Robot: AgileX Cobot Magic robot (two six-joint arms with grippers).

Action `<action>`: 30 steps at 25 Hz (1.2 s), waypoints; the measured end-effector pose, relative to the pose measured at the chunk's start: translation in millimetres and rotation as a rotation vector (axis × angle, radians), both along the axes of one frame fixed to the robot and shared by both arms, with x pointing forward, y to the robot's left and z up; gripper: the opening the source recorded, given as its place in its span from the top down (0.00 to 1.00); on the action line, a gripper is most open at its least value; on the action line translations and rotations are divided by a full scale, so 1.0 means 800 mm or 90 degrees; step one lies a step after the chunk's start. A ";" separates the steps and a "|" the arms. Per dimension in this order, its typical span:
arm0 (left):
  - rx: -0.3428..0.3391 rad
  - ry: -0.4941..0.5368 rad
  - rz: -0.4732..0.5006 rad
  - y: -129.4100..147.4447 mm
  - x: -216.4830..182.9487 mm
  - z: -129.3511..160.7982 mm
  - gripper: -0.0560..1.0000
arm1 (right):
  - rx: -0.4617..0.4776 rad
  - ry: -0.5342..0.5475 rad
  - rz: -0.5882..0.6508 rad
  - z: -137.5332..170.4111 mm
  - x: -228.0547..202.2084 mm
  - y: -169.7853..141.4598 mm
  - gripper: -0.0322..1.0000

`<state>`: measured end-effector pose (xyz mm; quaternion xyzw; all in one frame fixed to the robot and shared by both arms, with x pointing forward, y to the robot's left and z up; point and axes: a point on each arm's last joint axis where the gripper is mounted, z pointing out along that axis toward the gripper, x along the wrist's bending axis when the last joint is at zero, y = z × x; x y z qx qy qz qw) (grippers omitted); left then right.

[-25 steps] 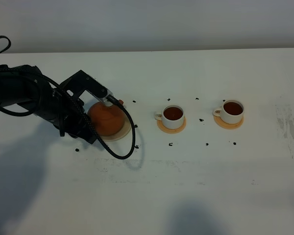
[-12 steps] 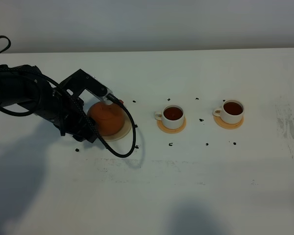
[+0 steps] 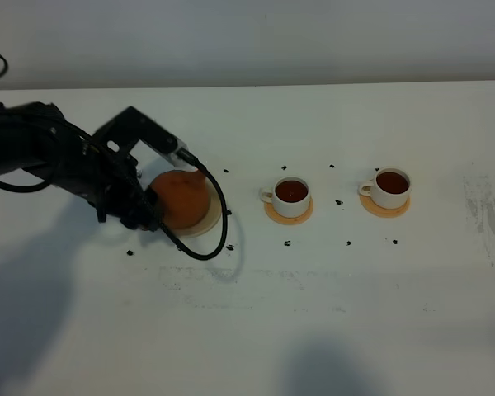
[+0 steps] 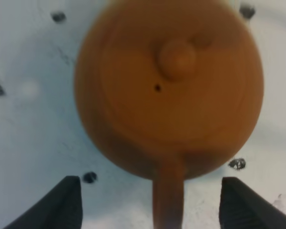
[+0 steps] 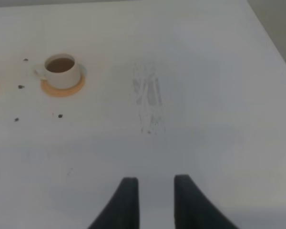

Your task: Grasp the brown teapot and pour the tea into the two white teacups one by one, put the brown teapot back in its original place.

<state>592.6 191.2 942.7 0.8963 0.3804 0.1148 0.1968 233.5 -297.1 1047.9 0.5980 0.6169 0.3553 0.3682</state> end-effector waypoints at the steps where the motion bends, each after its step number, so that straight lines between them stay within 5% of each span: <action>1: -0.006 -0.014 0.004 0.000 -0.001 0.011 0.40 | 0.000 0.000 0.000 0.000 0.000 0.000 0.76; 18: -0.033 -0.144 0.151 0.088 -0.087 0.129 0.40 | 0.000 0.000 0.000 0.000 0.000 0.000 0.76; 24: -0.005 -0.103 0.208 0.102 -0.143 0.161 0.40 | 0.000 0.000 0.000 0.000 0.000 0.000 0.76; 30: 0.009 -0.049 0.328 0.118 -0.207 0.193 0.40 | 0.000 0.000 0.000 0.000 0.000 0.000 0.76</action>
